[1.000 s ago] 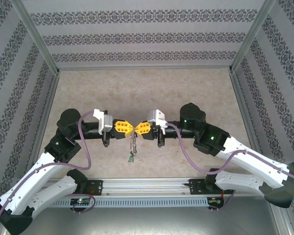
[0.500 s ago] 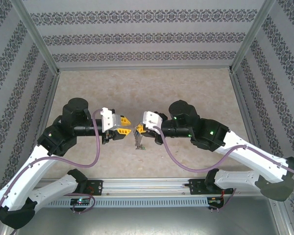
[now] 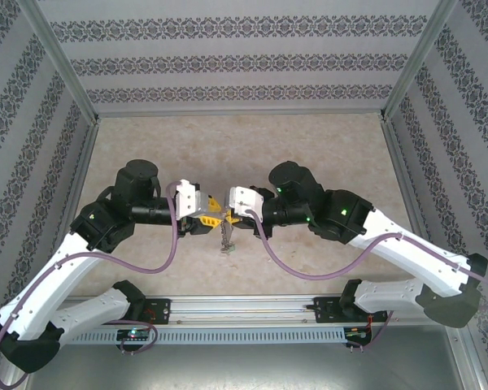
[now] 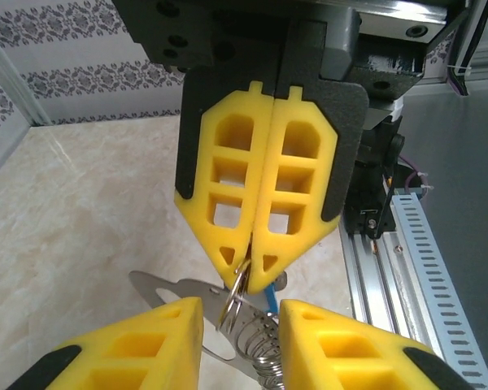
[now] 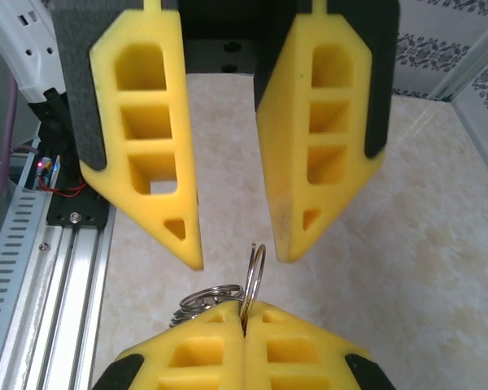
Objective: Put the keys on the keyring
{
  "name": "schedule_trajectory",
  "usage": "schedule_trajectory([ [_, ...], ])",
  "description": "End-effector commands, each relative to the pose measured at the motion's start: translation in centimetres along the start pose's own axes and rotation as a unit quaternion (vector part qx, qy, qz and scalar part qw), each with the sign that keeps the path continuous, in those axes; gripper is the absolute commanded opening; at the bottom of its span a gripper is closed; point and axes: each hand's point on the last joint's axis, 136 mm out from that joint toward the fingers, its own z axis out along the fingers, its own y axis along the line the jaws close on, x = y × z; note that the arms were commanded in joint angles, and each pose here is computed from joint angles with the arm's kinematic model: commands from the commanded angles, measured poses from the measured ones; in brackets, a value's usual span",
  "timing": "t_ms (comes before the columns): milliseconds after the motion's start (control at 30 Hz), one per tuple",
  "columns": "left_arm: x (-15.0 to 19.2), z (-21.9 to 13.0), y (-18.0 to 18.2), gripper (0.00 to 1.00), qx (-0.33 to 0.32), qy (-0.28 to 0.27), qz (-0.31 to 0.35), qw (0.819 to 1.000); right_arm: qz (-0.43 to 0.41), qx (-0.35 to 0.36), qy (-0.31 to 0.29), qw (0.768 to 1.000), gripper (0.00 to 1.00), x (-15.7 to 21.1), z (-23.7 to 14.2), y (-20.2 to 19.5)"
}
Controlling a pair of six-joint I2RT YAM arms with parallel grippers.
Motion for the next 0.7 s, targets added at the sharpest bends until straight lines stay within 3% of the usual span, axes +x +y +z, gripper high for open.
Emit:
schedule_trajectory([
  [0,-0.5,0.0,-0.6,0.31,0.013,-0.001,0.014,1.0,-0.016,-0.019,-0.02,0.999,0.0,-1.6,-0.3,0.7],
  [100,-0.3,0.4,-0.4,0.26,0.016,0.003,0.012,1.0,-0.017,-0.02,-0.021,0.999,0.0,-1.7,-0.3,0.7],
  [233,-0.3,0.5,-0.4,0.0,0.015,0.002,0.014,1.0,-0.018,-0.017,-0.019,1.0,0.0,-1.6,-0.3,0.6],
  [433,-1.4,0.5,-0.3,0.0,0.011,-0.034,0.006,0.999,-0.019,-0.011,-0.022,1.0,0.0,-1.2,-0.4,0.7],
  [667,-4.5,-0.1,-0.3,0.0,0.009,-0.129,-0.005,0.992,-0.005,-0.008,-0.053,0.999,0.22,-1.1,-0.7,1.0],
])
